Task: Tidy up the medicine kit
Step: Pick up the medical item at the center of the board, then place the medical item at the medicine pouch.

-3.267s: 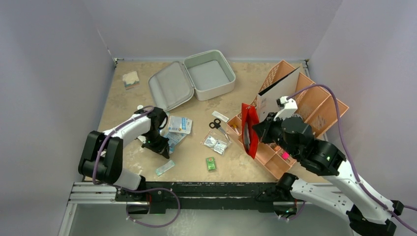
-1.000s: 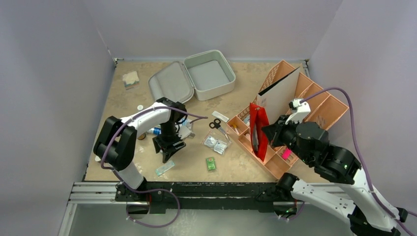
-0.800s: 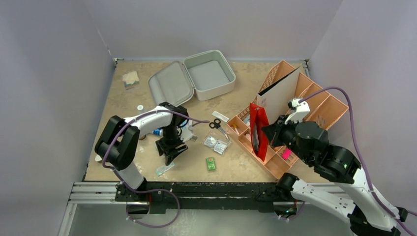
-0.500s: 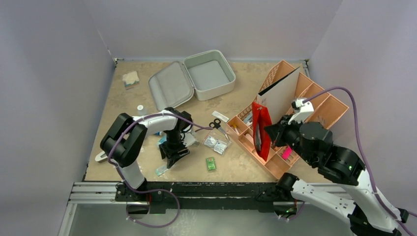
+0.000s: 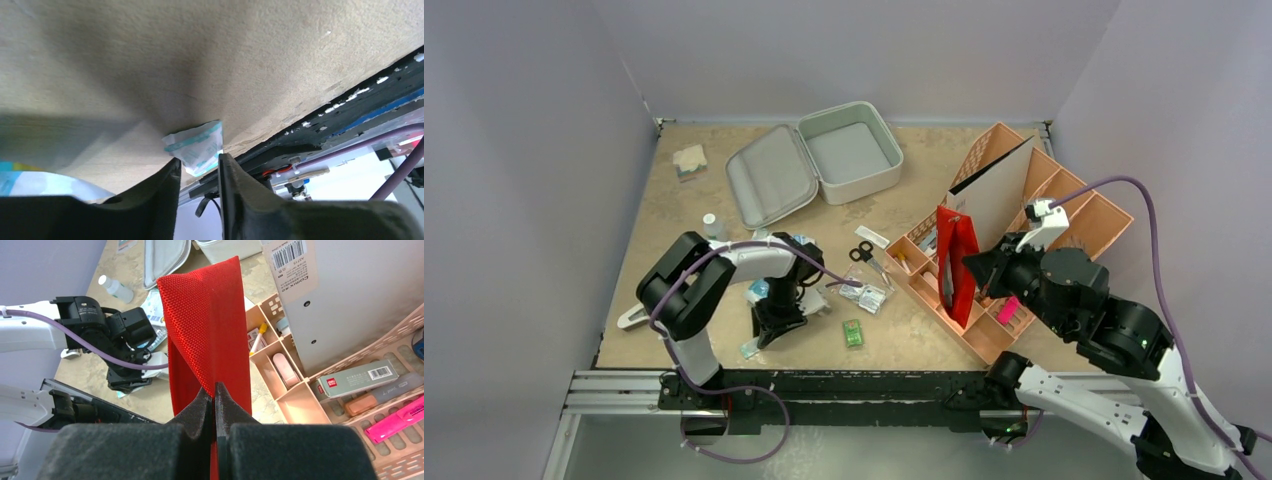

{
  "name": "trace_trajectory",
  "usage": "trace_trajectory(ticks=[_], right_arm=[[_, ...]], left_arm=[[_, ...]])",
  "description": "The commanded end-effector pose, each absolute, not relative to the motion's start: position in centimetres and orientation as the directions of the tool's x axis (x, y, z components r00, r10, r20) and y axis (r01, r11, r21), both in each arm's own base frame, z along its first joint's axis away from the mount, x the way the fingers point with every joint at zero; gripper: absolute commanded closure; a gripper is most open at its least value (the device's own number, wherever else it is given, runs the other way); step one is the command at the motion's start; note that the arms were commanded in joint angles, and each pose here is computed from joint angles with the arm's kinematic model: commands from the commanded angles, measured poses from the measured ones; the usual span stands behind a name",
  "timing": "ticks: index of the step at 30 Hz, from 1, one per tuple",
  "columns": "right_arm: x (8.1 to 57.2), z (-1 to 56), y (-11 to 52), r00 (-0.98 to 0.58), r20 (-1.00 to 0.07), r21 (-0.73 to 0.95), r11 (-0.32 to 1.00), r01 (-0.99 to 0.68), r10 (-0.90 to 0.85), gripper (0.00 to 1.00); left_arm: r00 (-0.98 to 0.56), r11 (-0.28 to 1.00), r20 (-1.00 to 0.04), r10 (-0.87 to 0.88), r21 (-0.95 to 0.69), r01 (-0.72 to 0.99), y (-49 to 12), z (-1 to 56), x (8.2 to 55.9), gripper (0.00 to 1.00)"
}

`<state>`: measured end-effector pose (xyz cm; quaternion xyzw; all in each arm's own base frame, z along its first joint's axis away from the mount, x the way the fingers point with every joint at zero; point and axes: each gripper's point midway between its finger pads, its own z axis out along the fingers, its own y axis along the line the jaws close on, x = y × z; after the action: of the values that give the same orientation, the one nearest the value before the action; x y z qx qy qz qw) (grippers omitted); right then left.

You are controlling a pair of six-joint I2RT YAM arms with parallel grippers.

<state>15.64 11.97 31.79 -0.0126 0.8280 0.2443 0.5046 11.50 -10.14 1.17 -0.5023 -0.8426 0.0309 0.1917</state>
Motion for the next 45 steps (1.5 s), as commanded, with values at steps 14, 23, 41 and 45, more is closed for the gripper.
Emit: trace_trajectory(ticks=[14, 23, 41, 45], right_arm=[[15.9, 32.2, 12.7, -0.503, -0.824, 0.430, 0.866, -0.256, 0.260, 1.00], [16.3, 30.3, 13.4, -0.537, -0.810, 0.410, 0.881, -0.235, 0.234, 1.00], [18.3, 27.2, 18.2, -0.615, -0.762, 0.436, 0.864, -0.251, 0.206, 1.00], [19.2, 26.3, 20.0, -0.639, -0.746, 0.439, 0.860, -0.262, 0.186, 1.00]], left_arm=[[-0.418, 0.431, 0.115, 0.901, -0.125, 0.894, -12.4, 2.7, 13.9, 1.00], [-0.440, 0.462, -0.252, 0.862, 0.030, 0.887, -16.5, 10.4, 18.4, 1.00], [-0.630, 0.696, -0.763, 0.144, -0.374, 0.613, -26.3, 28.7, 21.4, 1.00], [-0.754, 0.610, -0.656, 0.033, -0.584, 0.535, -29.2, 30.0, 20.2, 1.00]])
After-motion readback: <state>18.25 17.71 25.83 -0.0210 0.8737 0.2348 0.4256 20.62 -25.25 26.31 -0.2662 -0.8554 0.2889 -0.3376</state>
